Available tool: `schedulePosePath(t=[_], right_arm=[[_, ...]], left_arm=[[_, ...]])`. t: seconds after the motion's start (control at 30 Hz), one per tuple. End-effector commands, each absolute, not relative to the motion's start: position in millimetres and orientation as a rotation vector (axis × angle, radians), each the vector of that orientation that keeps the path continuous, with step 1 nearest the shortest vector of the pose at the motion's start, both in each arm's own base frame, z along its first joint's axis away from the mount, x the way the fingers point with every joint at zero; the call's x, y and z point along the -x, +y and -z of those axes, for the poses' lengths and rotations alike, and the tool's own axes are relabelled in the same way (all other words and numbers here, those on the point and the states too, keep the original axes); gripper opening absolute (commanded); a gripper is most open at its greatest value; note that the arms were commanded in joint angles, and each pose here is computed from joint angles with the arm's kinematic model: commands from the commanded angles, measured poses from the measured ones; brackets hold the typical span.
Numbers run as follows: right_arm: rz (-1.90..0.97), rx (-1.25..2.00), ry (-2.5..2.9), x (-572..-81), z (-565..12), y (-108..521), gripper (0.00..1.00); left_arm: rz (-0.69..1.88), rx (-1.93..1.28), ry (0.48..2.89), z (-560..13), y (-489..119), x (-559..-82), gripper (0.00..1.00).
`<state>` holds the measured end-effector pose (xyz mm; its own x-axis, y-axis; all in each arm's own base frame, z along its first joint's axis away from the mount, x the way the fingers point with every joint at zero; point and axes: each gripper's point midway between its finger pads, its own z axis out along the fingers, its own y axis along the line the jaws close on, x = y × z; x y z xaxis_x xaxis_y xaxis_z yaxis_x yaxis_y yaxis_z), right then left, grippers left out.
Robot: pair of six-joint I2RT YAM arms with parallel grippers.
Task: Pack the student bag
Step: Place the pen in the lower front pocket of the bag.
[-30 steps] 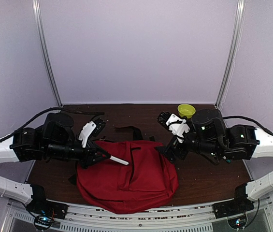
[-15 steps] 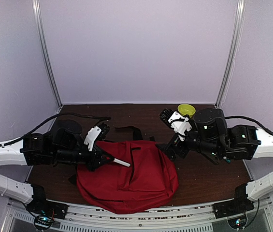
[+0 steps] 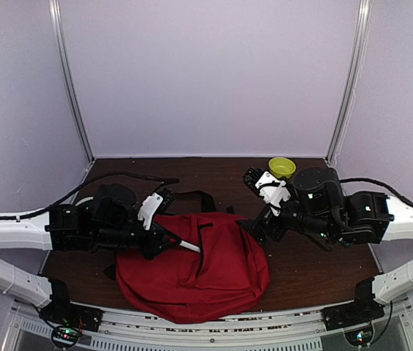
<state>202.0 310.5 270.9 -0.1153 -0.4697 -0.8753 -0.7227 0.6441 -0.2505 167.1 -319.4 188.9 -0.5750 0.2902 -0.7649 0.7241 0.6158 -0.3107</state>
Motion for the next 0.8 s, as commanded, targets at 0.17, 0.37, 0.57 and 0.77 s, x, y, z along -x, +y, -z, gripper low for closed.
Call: schedulePosePath(t=[0.17,0.37,0.57,0.77], right_arm=[[-0.268,0.902,1.759,-207.9,-273.8,301.2,1.0],[-0.265,0.897,1.758,-207.9,-272.9,299.5,1.0],[-0.267,0.897,1.759,-208.2,-272.5,300.3,1.0],[-0.265,0.896,1.758,-208.6,-272.8,300.1,1.0]], left_arm=[[0.779,-0.745,2.005,-194.8,-322.6,-185.2,0.0],[0.731,-0.815,1.936,-188.9,-320.7,-185.2,0.0],[0.733,-0.847,1.898,-181.6,-328.8,-186.8,0.0],[0.709,-0.854,1.905,-170.7,-335.1,-190.5,0.0]])
